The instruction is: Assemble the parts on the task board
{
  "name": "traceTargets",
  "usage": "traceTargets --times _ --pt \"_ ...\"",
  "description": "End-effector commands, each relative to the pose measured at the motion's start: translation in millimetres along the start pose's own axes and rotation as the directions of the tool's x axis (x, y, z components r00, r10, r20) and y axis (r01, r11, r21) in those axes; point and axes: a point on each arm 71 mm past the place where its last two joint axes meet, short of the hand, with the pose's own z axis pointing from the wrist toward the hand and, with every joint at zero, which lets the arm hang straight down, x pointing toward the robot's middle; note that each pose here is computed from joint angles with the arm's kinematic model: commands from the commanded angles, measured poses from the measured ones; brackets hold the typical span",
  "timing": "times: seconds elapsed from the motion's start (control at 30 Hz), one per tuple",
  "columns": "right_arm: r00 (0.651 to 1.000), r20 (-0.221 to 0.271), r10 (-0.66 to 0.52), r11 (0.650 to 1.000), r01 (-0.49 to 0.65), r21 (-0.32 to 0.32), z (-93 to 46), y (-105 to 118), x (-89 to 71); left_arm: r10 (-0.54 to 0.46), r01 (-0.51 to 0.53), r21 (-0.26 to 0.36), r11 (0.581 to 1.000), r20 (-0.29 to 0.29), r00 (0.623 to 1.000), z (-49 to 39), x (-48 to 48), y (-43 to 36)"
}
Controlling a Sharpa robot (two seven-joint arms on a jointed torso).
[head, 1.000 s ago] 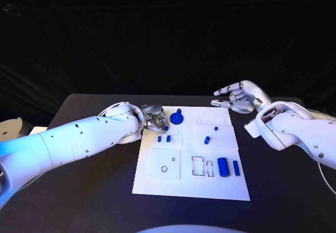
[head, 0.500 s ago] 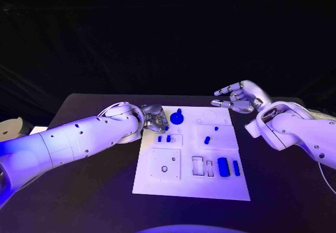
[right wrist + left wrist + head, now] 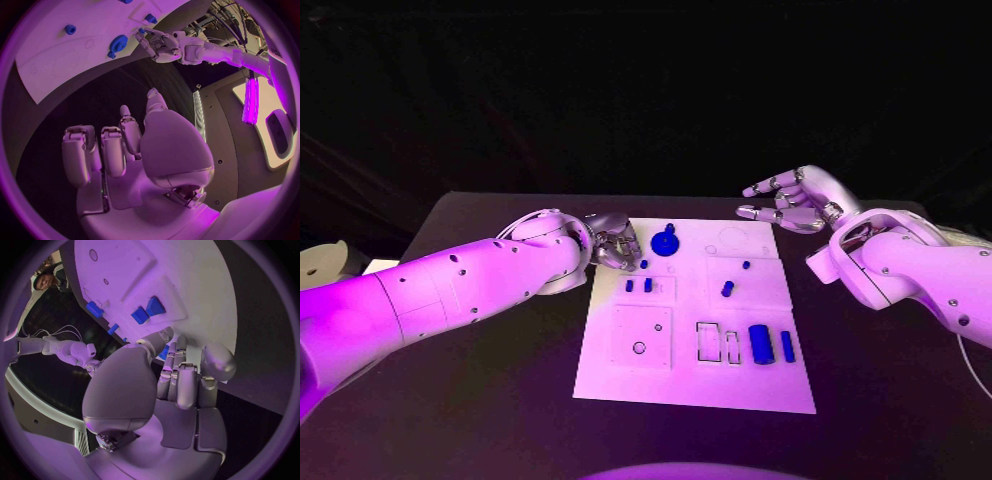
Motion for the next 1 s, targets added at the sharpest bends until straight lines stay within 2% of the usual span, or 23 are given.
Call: traceTargets --times 0.03,0.13,0.27,0.37,0.4,0.43,0.5,0.6,0.63,0.7,0.83,0.93,1.0 --pt "1.000 -0.026 -0.006 1.000 0.006 0.009 -0.1 -1.4 1.8 -0.023 0.022 0.013 1.000 0.043 0.999 -2.2 -3.6 1.4" --pt "0.999 -0.051 -0.017 0.999 0.019 0.027 -0.5 -4.2 2.5 -0.112 0.110 0.032 0.993 0.090 0.990 -8.1 -10.3 7.3" --pt "0.993 -0.094 -0.068 0.997 0.071 0.034 -1.4 -6.5 4.2 -0.296 0.287 0.072 0.955 0.164 0.941 -18.7 -22.5 18.1" --pt "0.979 -0.148 -0.140 0.989 0.146 0.027 -2.5 -7.7 7.2 -0.513 0.497 0.128 0.858 0.210 0.832 -30.1 -31.9 28.0" --pt "0.975 -0.159 -0.155 0.987 0.161 0.025 -2.8 -7.9 7.9 -0.556 0.538 0.141 0.831 0.214 0.803 -32.2 -33.1 29.4" --pt "0.967 -0.177 -0.183 0.982 0.190 0.020 -3.4 -8.3 9.1 -0.632 0.611 0.164 0.775 0.215 0.744 -36.0 -34.7 31.3" --pt "0.946 -0.213 -0.243 0.968 0.250 0.008 -4.7 -9.1 11.5 -0.772 0.744 0.205 0.636 0.200 0.604 -43.5 -35.4 33.9" --pt "0.905 -0.256 -0.339 0.938 0.347 -0.014 -6.9 -10.6 15.2 -0.905 0.871 0.250 0.424 0.156 0.396 -54.6 -32.8 34.3" --pt "0.888 -0.265 -0.375 0.924 0.382 -0.024 -7.9 -10.9 16.6 -0.930 0.893 0.261 0.366 0.140 0.340 -58.3 -31.6 33.7" --pt "0.852 -0.279 -0.442 0.893 0.448 -0.045 -9.9 -11.6 19.7 -0.961 0.921 0.277 0.273 0.110 0.252 -65.4 -28.9 31.8" --pt "0.794 -0.286 -0.537 0.838 0.540 -0.075 -12.4 -11.0 24.3 -0.985 0.942 0.290 0.169 0.066 0.157 -76.2 -23.1 27.6" --pt "0.749 -0.284 -0.598 0.795 0.599 -0.095 -13.8 -9.3 28.1 -0.992 0.947 0.296 0.123 0.041 0.116 -83.5 -18.8 24.0" --pt "0.729 -0.284 -0.623 0.776 0.623 -0.104 -13.9 -8.2 30.1 -0.994 0.948 0.299 0.110 0.033 0.105 -86.3 -17.5 22.7"
